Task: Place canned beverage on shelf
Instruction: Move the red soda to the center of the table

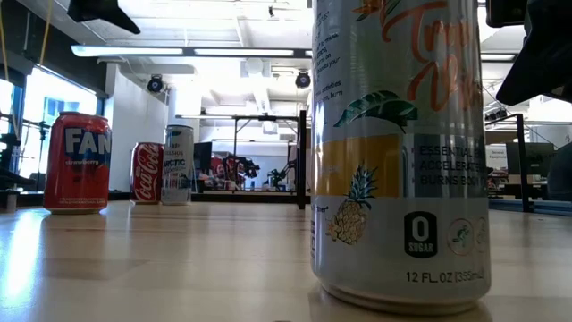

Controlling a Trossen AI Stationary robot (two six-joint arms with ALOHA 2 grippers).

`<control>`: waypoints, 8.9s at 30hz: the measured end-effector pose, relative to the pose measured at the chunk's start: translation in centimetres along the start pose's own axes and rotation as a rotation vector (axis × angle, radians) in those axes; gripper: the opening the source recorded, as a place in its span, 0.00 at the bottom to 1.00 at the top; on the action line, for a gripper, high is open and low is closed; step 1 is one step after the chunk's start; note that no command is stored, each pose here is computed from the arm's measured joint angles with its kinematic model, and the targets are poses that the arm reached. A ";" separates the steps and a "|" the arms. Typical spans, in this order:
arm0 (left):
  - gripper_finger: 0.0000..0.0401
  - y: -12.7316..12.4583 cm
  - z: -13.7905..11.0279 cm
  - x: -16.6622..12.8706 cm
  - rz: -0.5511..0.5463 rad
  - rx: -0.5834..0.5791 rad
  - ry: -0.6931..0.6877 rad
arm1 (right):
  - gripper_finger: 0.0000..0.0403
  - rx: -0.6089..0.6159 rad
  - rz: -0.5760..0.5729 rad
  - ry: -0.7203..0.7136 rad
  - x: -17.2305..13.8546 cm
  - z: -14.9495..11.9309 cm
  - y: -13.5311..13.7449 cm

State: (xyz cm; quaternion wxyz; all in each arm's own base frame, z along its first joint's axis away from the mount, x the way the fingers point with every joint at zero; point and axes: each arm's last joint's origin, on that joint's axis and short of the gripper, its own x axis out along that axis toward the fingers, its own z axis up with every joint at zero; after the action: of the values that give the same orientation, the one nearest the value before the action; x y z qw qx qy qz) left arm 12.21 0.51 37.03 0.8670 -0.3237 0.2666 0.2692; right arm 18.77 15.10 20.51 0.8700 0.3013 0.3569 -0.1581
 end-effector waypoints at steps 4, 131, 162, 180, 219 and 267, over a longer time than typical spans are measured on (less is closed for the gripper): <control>0.69 0.3 -0.3 0.0 0.044 -0.004 0.014 | 0.00 0.000 0.000 0.000 0.0 0.0 0.0; 0.80 17.5 8.8 15.2 0.262 0.427 0.696 | 0.00 0.000 0.000 0.000 0.0 0.0 0.0; 0.80 16.9 8.7 15.3 0.331 0.405 0.680 | 0.00 0.000 0.000 0.000 0.0 0.0 0.0; 0.64 17.9 8.3 17.0 0.364 0.202 0.723 | 0.00 0.000 0.000 0.000 0.0 0.0 0.0; 0.48 1.1 3.5 11.7 0.273 0.431 0.712 | 0.00 0.000 0.000 0.000 0.0 0.0 0.0; 0.49 -14.5 8.4 27.9 0.004 1.001 0.663 | 0.00 -0.201 0.074 0.149 -0.5 -1.2 0.4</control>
State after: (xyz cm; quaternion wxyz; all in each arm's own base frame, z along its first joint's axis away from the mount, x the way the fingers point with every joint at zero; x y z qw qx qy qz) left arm 43.77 5.27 30.77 0.7840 0.0578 0.6180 -0.0028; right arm 17.95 16.21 20.36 0.8721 0.2362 0.4234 -0.0665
